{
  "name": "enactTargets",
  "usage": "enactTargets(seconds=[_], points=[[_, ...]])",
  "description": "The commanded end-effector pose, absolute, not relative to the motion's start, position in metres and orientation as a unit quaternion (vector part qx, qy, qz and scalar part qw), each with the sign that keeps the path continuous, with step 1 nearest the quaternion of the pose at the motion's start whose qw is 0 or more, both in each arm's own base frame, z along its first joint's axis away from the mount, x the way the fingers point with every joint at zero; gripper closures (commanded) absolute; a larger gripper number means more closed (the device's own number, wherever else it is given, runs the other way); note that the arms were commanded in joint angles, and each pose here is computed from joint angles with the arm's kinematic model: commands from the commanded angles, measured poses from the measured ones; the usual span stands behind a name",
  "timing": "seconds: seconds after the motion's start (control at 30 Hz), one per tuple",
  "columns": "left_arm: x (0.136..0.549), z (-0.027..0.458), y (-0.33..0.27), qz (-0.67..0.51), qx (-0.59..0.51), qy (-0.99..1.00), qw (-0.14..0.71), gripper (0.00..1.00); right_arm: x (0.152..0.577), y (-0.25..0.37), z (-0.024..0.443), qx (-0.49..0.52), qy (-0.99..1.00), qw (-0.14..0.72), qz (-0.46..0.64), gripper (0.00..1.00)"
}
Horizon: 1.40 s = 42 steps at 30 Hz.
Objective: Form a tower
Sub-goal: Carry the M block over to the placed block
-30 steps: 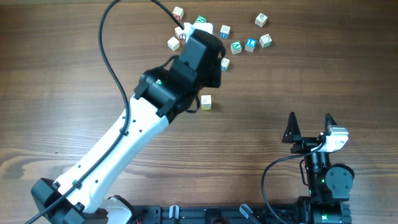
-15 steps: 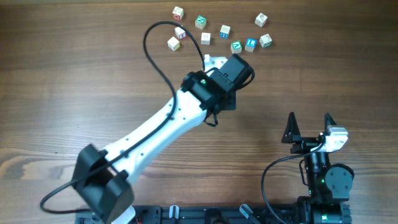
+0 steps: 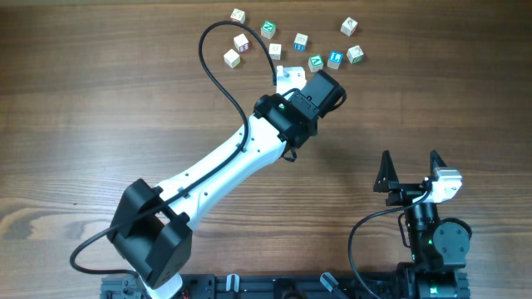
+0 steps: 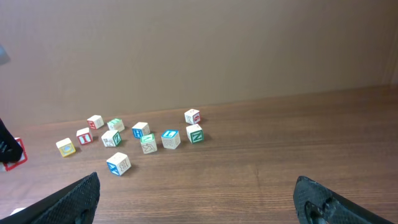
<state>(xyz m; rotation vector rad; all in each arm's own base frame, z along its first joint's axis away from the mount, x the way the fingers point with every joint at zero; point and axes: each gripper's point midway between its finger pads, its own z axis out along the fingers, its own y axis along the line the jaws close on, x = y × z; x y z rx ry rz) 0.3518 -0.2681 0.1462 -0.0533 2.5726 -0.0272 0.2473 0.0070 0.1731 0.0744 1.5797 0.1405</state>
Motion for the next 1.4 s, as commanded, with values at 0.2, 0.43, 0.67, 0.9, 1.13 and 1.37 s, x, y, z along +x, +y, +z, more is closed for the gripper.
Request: enactTargets(seconds=[0.2, 0.43, 0.67, 0.9, 1.13, 1.37], points=[[0.361, 0.191, -0.235, 0.026, -0.093, 0.927, 0.362, 0.79, 0.247, 0.009, 0.174, 0.029, 0.707, 0.703, 0.064, 0.00], [0.351, 0.134, -0.237, 0.015, -0.113, 0.929, 0.353, 0.73, 0.247, 0.009, 0.174, 0.029, 0.707, 0.703, 0.064, 0.00], [0.333, 0.104, -0.253, 0.003, -0.082, 0.931, 0.355, 0.67, 0.247, 0.009, 0.174, 0.029, 0.707, 0.703, 0.064, 0.00], [0.333, 0.095, -0.248, 0.009, -0.073, 0.932, 0.355, 0.60, 0.247, 0.009, 0.174, 0.029, 0.707, 0.703, 0.064, 0.00], [0.340, 0.086, -0.253, -0.024, -0.038, 0.941, 0.334, 0.56, 0.247, 0.009, 0.174, 0.029, 0.707, 0.703, 0.064, 0.00], [0.319, 0.101, -0.275, -0.061, -0.067, 0.935, 0.343, 0.22, 0.247, 0.009, 0.174, 0.029, 0.707, 0.703, 0.064, 0.00]])
